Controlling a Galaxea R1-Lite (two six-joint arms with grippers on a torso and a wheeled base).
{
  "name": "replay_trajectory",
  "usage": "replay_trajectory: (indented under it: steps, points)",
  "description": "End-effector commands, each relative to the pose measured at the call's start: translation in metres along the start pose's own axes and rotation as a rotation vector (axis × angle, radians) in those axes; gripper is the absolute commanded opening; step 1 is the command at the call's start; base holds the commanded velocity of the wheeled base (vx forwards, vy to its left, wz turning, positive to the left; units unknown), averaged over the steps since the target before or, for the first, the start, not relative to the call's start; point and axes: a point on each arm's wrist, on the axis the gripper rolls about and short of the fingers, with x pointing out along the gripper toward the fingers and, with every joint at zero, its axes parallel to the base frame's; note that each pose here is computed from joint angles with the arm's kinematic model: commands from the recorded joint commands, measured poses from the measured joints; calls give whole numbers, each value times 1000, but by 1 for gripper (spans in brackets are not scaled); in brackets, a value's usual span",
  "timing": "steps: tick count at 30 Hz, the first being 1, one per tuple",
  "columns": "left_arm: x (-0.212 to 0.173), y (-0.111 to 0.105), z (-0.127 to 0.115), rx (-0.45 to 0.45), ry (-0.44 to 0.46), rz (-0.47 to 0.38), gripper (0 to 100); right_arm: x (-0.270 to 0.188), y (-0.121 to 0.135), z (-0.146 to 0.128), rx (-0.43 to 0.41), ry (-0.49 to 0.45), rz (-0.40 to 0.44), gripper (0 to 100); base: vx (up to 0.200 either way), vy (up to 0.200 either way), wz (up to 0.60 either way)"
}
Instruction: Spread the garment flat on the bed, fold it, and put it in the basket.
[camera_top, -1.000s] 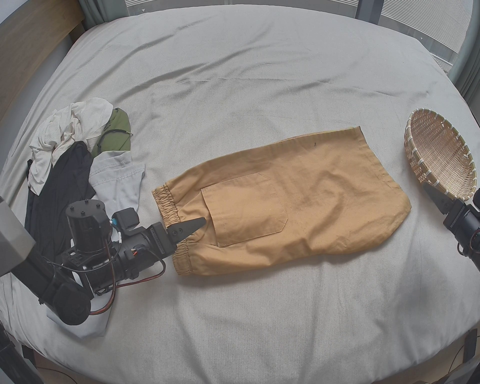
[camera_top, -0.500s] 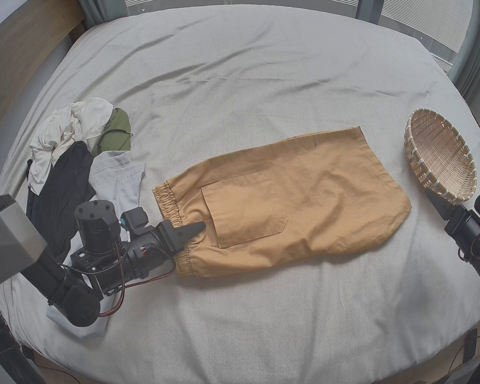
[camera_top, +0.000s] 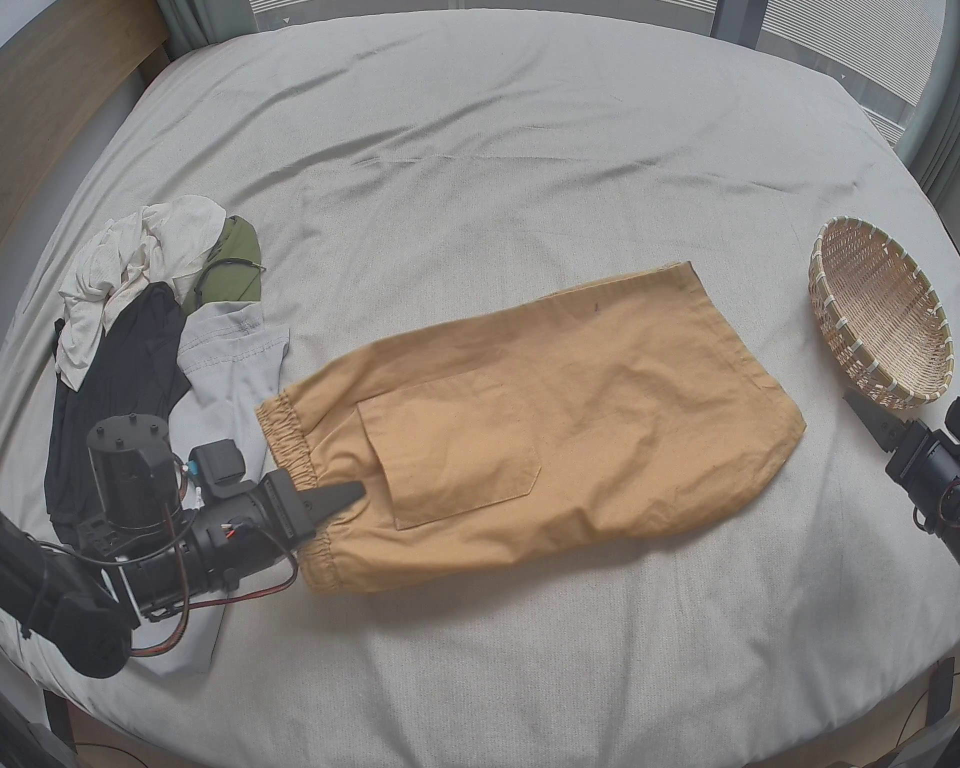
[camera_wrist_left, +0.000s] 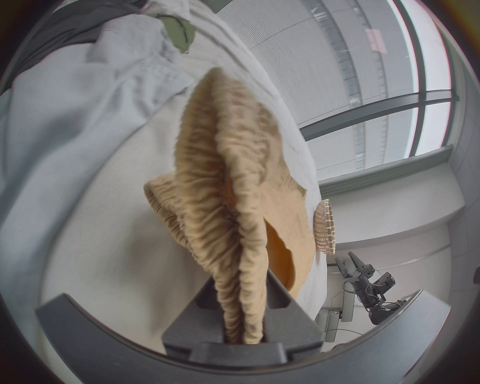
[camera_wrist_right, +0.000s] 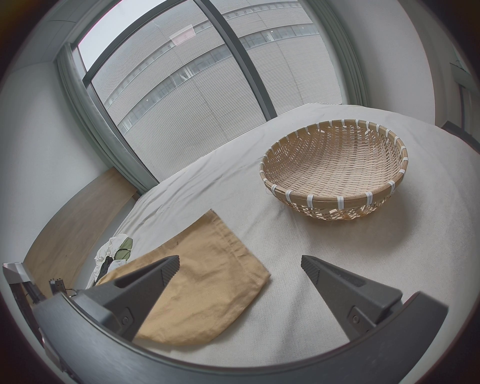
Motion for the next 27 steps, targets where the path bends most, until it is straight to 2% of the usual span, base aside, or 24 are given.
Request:
replay_trajectory:
  steps: [1,5,12,17,24,27]
  points:
    - [-57,-18,10,12,-70,-2,0,0,-1,-3,4,19,4,100,0,0,0]
    - [-76,-21,10,18,-84,21,0,1,-1,-4,4,23,5,100,0,0,0]
    - [-99,-10,12,47,-115,129,0,3,-1,-3,5,23,12,100,0,0,0]
    - [-111,-8,12,39,-119,157,0,3,-1,-4,7,33,24,100,0,0,0]
    - [-109,-12,13,45,-106,140,0,5,-2,-6,9,42,21,100,0,0,0]
    - [-101,-26,21,75,-97,86,0,6,-2,-5,8,41,22,100,0,0,0]
